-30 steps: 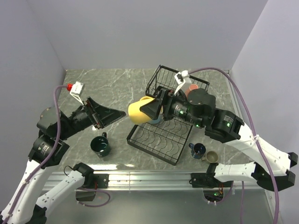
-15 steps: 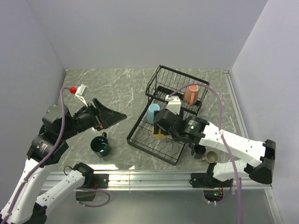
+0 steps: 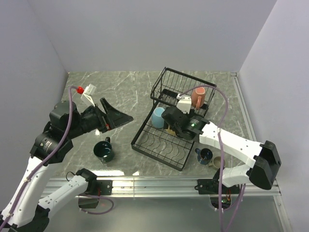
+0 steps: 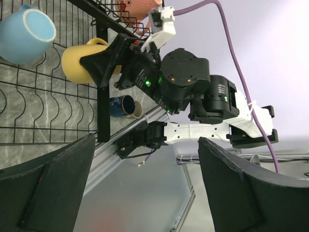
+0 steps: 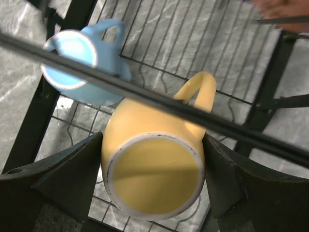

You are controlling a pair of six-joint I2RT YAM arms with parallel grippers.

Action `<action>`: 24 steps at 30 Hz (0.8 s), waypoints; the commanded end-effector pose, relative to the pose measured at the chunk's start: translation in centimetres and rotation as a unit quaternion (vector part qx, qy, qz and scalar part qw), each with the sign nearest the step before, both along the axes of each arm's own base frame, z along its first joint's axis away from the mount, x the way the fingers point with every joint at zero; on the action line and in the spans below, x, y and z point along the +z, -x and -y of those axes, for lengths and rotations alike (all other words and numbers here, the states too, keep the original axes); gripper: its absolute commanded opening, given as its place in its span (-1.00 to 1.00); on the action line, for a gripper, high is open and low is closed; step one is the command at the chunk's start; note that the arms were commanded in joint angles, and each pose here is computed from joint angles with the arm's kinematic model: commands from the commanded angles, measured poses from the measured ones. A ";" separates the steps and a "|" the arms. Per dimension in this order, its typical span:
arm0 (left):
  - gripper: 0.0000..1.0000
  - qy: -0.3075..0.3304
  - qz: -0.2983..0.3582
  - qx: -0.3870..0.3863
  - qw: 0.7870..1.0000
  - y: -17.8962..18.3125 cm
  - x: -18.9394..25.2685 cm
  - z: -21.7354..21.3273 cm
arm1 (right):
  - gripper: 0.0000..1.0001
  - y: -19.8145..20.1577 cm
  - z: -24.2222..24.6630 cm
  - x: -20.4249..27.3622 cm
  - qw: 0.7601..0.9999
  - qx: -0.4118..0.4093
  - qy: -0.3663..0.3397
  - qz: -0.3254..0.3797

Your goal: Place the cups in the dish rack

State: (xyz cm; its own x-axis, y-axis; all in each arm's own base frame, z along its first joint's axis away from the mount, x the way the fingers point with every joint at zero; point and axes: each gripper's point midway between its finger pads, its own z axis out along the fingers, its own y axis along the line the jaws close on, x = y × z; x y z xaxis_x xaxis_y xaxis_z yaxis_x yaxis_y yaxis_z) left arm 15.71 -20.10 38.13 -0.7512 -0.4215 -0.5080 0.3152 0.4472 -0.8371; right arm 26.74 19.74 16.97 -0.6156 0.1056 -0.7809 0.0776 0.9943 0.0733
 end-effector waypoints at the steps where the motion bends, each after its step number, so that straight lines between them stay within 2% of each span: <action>1: 0.85 -0.005 0.033 0.003 0.999 0.3 1.8 -0.5 | -1.00 -1.9 -1.7 1.2 0.999 -0.007 -0.032 0.042; 15: 0.84 -0.038 0.036 0.024 0.998 0.9 1.8 -1.8 | -1.00 -1.5 -2.0 -3.6 1.000 -0.021 -0.005 -0.004; 24: 0.84 -0.057 0.035 0.033 0.997 1.0 1.5 -2.5 | -1.00 -0.8 -6.4 -2.8 0.999 0.024 -0.026 -0.015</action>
State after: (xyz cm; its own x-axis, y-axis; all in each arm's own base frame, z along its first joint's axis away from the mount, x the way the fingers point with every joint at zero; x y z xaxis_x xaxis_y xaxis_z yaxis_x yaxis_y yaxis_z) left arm 14.88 -18.10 38.34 -0.7196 -0.4039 -0.5648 0.3024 0.5500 -0.7785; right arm 27.68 23.03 12.71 -0.6455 0.0795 -0.7597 0.0702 0.9965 0.0447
